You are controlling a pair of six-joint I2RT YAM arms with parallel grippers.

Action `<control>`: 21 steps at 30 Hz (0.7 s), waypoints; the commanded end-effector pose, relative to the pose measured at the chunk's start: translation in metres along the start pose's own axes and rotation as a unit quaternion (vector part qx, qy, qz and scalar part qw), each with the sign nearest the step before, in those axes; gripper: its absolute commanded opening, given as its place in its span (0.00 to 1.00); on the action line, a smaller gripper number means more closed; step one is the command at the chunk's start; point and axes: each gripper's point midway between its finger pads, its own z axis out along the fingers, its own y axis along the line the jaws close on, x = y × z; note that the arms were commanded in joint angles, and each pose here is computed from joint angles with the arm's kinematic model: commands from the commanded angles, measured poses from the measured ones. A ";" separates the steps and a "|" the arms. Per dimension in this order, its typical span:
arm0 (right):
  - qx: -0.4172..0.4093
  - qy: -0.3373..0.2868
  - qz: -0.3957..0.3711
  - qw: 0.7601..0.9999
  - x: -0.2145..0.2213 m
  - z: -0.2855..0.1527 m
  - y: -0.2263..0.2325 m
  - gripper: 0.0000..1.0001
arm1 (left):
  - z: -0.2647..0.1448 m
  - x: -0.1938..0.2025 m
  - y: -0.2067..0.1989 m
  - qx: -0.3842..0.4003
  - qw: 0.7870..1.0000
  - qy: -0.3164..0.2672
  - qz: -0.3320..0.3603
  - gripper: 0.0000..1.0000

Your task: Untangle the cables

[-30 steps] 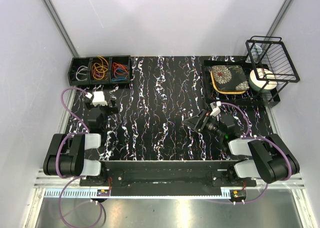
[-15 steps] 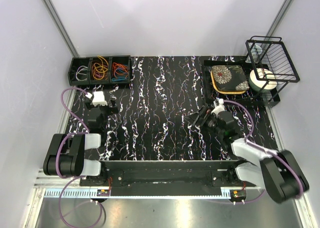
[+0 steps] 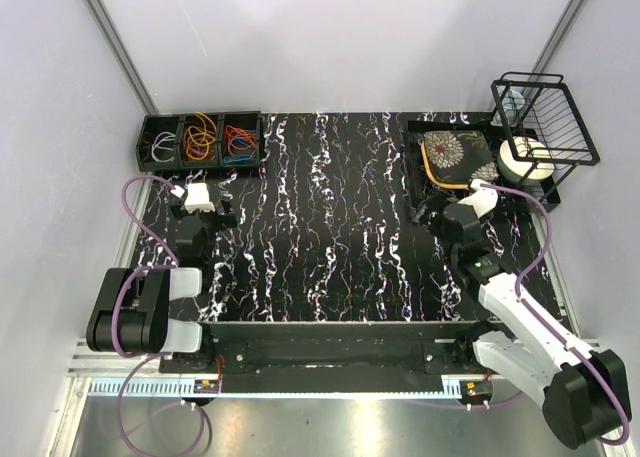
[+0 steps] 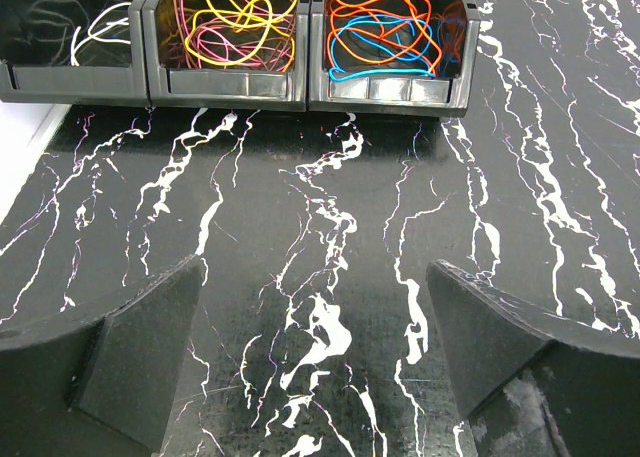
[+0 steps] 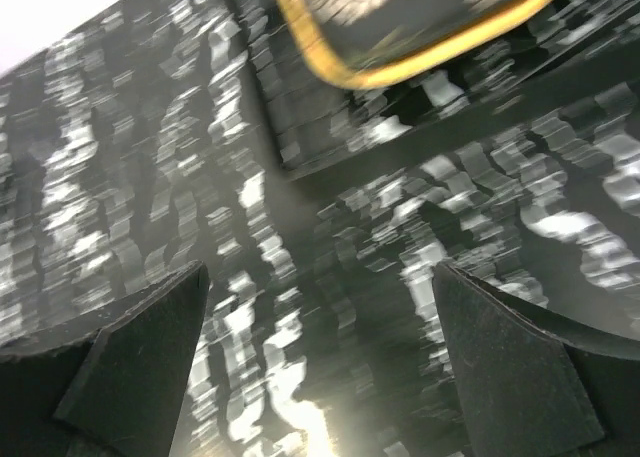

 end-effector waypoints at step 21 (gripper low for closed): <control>0.094 -0.242 -0.192 0.946 -0.032 0.020 -0.090 1.00 | 0.002 -0.018 -0.001 0.003 0.999 -0.037 0.004 0.99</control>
